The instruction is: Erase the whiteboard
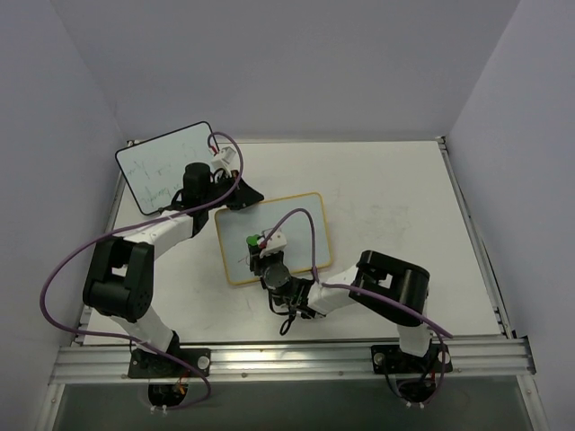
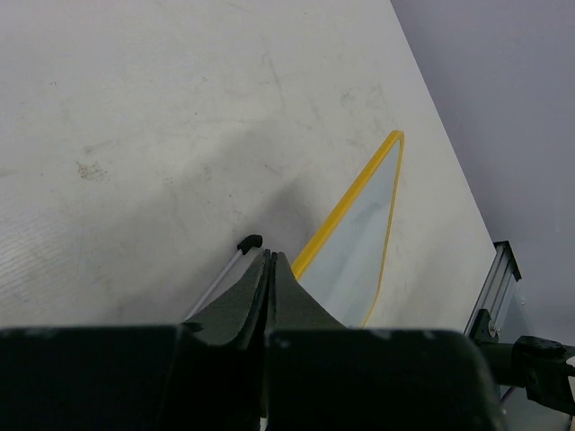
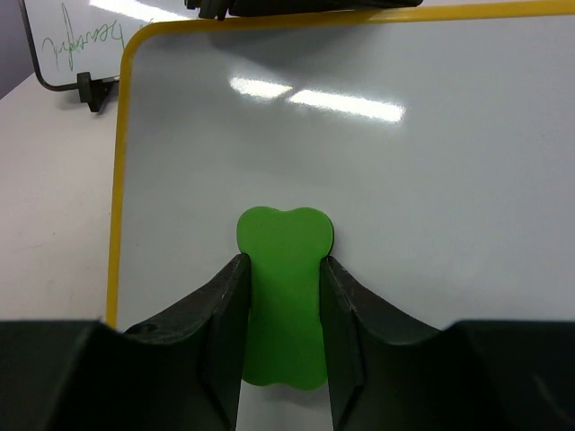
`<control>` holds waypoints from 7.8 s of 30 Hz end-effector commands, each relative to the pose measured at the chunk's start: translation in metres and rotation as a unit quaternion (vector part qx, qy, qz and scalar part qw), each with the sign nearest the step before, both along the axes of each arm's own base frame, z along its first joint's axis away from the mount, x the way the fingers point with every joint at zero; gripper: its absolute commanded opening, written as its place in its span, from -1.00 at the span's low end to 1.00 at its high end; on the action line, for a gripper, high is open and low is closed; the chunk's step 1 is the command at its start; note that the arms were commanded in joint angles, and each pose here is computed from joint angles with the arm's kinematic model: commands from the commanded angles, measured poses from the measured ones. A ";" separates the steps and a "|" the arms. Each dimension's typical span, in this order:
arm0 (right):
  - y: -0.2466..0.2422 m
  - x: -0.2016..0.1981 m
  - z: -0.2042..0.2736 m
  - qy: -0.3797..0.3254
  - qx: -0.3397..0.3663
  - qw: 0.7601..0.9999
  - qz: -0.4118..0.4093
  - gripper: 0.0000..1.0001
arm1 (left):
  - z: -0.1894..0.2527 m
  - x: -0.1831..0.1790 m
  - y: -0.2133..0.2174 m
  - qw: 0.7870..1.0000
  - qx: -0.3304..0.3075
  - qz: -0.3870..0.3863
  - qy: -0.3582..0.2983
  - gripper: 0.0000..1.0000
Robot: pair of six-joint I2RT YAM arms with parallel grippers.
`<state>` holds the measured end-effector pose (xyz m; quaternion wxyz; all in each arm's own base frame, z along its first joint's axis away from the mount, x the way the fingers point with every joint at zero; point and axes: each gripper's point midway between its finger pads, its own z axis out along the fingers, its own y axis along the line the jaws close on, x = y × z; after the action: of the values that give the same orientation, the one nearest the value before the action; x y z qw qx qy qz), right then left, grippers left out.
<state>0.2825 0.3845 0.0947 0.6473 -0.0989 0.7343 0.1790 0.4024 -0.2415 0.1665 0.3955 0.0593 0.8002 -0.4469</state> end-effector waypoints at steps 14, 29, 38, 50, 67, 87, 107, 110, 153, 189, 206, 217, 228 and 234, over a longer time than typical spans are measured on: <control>-0.122 0.020 -0.033 0.038 -0.063 0.990 -0.124 -1.00 | 0.015 -0.001 -0.001 0.999 -0.001 -0.006 -0.031 -0.95; -0.066 0.019 -0.041 0.035 -0.078 0.995 -0.054 -1.00 | 0.015 -0.002 -0.001 0.999 0.000 -0.007 -0.031 -0.95; 0.002 -0.009 -0.055 0.031 -0.096 0.995 0.027 -1.00 | 0.016 -0.002 -0.001 0.999 -0.001 -0.010 -0.032 -0.95; 0.038 -0.029 -0.067 0.025 -0.122 0.990 0.067 -1.00 | 0.016 -0.003 -0.002 0.999 -0.002 -0.012 -0.032 -0.95; -0.044 0.000 -0.052 0.027 -0.105 0.993 -0.036 -1.00 | 0.015 -0.002 -0.003 0.999 -0.001 -0.012 -0.031 -0.95; -0.030 0.002 -0.056 0.027 -0.107 0.994 -0.016 -1.00 | 0.009 -0.001 -0.006 1.000 0.004 -0.017 -0.025 -0.95; 0.062 -0.025 -0.055 0.018 -0.113 0.989 0.091 -1.00 | 0.009 -0.004 -0.011 0.999 0.005 -0.022 -0.025 -0.95; 0.066 -0.024 -0.056 0.018 -0.114 0.989 0.094 -1.00 | 0.010 -0.004 -0.011 0.999 0.006 -0.023 -0.026 -0.95; -0.004 0.008 -0.034 0.034 -0.093 0.995 0.010 -1.00 | 0.009 -0.001 -0.012 0.999 0.010 -0.023 -0.027 -0.95; -0.209 0.020 -0.026 0.067 -0.020 0.966 -0.250 -1.00 | 0.006 -0.002 -0.012 0.999 0.012 -0.023 -0.024 -0.95; -0.093 0.000 -0.051 0.079 -0.019 0.991 -0.108 -1.00 | 0.007 -0.002 -0.012 0.999 0.011 -0.022 -0.026 -0.95; -0.080 -0.010 -0.063 0.085 -0.017 0.991 -0.104 -1.00 | 0.009 -0.002 -0.010 0.999 0.014 -0.019 -0.029 -0.95; -0.164 0.013 -0.043 0.096 0.038 0.975 -0.196 -1.00 | 0.008 -0.002 -0.011 0.999 0.015 -0.020 -0.027 -0.95; -0.193 0.023 -0.035 0.094 0.041 0.967 -0.231 -1.00 | 0.007 -0.002 -0.011 0.999 0.015 -0.021 -0.025 -0.95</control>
<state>0.3053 0.2338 0.0845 0.6189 0.1111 0.7639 0.1453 0.4041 -0.2476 0.1698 0.4103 0.0755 0.7955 -0.4394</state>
